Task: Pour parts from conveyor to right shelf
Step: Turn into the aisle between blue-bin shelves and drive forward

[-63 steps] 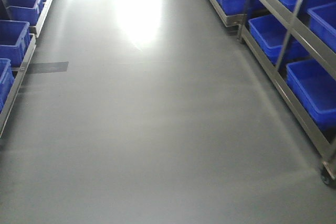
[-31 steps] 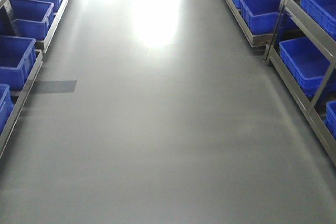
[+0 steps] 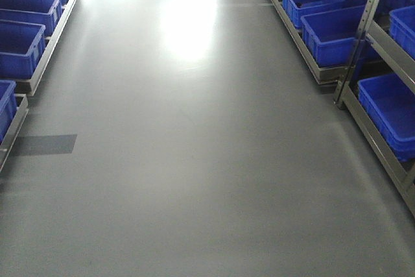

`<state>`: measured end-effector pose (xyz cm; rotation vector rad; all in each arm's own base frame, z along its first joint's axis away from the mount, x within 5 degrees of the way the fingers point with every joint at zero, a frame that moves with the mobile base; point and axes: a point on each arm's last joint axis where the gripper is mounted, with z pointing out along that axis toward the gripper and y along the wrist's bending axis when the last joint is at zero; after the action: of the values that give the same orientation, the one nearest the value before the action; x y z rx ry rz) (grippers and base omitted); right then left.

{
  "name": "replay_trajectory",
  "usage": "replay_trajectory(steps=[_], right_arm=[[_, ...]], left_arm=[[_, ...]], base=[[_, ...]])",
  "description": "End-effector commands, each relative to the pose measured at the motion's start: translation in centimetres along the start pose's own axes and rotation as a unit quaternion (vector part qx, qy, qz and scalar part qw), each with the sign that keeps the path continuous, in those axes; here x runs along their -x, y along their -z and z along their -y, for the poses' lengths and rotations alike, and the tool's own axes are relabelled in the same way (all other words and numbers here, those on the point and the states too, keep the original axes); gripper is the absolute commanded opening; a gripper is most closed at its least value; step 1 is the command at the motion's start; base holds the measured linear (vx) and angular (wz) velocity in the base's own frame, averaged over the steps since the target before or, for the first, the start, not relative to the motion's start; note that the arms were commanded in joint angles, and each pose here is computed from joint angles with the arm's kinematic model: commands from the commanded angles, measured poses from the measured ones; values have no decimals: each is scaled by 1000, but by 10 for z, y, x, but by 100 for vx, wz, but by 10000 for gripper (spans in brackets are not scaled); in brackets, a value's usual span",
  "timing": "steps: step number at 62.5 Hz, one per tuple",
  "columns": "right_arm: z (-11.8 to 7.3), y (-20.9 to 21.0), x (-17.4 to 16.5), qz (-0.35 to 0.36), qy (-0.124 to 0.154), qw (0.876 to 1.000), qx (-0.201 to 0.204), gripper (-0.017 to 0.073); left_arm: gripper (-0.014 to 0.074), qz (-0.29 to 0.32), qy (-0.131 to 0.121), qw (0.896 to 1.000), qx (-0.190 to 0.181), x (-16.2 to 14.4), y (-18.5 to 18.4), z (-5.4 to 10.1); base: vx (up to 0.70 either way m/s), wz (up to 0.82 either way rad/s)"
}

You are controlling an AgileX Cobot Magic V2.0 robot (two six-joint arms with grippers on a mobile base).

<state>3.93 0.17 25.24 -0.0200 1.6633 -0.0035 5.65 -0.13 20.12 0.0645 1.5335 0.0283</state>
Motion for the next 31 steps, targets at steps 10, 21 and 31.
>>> replay_trajectory(steps=[10, 21, 31], right_arm=[[1, 2, 15, 48, 3, 999, -3, -5], [1, 2, 15, 48, 3, 999, -3, -5], [1, 2, 15, 48, 3, 999, -3, -5]], left_arm=[[-6, 30, 3, 1000, 1, -3, 0, 0], [-6, 30, 3, 1000, 1, -3, 0, 0], [-6, 30, 3, 1000, 1, -3, 0, 0]], base=[[62, 1], [62, 6], [61, 11]])
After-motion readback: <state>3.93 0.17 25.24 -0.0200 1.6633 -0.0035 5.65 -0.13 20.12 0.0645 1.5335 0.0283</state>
